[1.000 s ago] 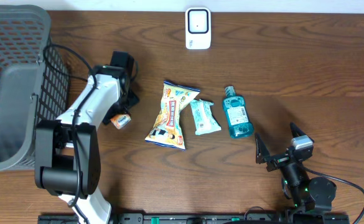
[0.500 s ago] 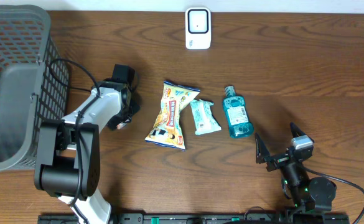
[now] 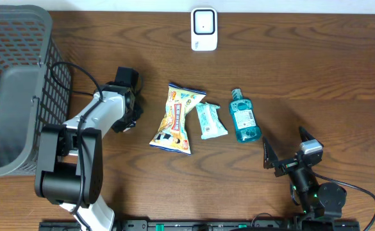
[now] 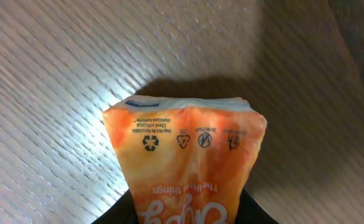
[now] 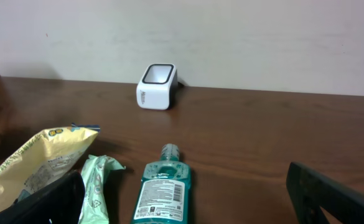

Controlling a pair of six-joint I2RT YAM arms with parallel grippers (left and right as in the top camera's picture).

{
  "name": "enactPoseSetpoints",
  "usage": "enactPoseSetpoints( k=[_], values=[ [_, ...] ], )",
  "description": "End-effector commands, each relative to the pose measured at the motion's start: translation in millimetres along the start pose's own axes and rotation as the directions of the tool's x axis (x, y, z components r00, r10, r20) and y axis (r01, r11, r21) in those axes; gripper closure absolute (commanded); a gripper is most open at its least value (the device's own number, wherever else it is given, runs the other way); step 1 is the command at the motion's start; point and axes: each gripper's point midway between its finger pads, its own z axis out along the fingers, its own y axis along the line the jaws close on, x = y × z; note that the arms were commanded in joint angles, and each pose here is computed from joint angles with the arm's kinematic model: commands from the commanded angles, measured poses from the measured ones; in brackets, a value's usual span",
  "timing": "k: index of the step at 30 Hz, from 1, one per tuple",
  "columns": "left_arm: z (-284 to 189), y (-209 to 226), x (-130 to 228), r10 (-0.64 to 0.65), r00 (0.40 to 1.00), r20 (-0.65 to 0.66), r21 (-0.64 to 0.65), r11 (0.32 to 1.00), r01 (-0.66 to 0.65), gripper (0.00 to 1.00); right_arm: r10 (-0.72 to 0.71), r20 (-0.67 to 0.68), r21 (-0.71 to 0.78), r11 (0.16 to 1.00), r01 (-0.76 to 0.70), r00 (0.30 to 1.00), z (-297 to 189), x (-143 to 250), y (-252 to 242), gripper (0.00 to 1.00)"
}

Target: Scan the item barcode

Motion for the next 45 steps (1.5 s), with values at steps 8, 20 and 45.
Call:
enactPoseSetpoints(
  k=[8, 20, 45],
  values=[
    [-7.9, -67.6, 61.8, 0.195, 0.981, -0.021, 0.186, 0.965, -0.188, 0.69, -0.007, -0.004, 0.000, 1.000, 0.007, 1.000, 0.1, 1.2, 0.3, 0.01],
    [-83.6, -112.7, 50.5, 0.386, 0.907, 0.168, 0.195, 0.889, -0.415, 0.00, -0.006, -0.004, 0.000, 1.000, 0.006, 1.000, 0.1, 1.2, 0.3, 0.01],
    [-582.2, 43.7, -86.7, 0.016, 0.004, 1.000, -0.012, 0.909, -0.416, 0.02, -0.006, -0.004, 0.000, 1.000, 0.006, 1.000, 0.1, 1.2, 0.3, 0.01]
  ],
)
